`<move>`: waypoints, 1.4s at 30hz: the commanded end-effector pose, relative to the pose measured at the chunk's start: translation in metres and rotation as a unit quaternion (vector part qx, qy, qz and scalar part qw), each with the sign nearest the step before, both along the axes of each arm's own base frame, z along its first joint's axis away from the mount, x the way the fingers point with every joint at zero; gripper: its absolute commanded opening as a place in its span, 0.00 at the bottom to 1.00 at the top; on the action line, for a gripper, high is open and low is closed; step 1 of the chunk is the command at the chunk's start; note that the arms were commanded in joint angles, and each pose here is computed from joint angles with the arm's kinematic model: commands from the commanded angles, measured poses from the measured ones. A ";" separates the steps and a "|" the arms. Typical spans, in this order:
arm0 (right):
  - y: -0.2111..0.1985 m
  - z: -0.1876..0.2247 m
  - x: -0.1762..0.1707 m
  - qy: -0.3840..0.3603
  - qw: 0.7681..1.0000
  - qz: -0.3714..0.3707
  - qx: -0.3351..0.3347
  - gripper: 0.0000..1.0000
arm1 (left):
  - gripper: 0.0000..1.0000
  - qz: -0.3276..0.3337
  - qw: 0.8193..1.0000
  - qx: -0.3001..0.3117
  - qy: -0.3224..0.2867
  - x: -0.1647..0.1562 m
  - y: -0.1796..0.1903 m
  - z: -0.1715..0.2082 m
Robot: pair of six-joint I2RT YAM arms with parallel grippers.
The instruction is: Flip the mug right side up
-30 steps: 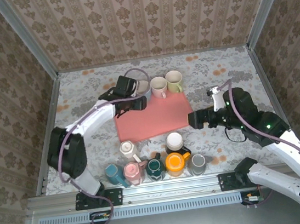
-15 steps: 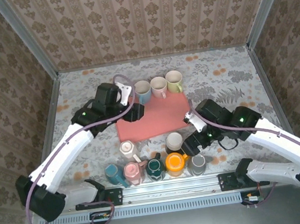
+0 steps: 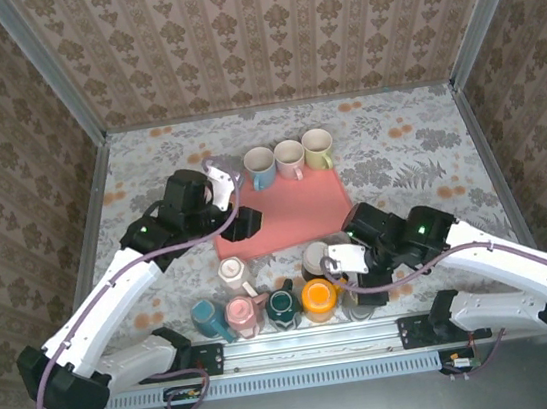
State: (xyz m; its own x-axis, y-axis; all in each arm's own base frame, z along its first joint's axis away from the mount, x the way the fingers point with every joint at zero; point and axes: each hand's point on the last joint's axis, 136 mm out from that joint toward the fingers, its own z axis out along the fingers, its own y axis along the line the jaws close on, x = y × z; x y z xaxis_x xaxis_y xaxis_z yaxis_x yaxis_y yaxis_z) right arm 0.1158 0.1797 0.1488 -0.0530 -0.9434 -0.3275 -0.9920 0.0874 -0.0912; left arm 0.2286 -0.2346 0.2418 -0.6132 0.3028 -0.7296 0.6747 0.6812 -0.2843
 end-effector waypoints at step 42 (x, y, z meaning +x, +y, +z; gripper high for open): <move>0.000 -0.098 0.005 0.033 0.994 0.033 -0.100 0.88 | 0.66 -0.013 0.998 -0.046 -0.042 -0.015 0.008 0.025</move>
State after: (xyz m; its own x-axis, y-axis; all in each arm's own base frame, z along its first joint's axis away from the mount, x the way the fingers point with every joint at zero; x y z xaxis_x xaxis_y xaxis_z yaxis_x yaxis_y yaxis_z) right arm 0.1162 0.1743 0.0471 -0.0025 -0.9930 -0.1177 -0.9999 0.0043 -0.0151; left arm 0.2156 -0.2272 0.2609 -0.5602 0.2597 -0.7866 0.7040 0.6497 -0.2869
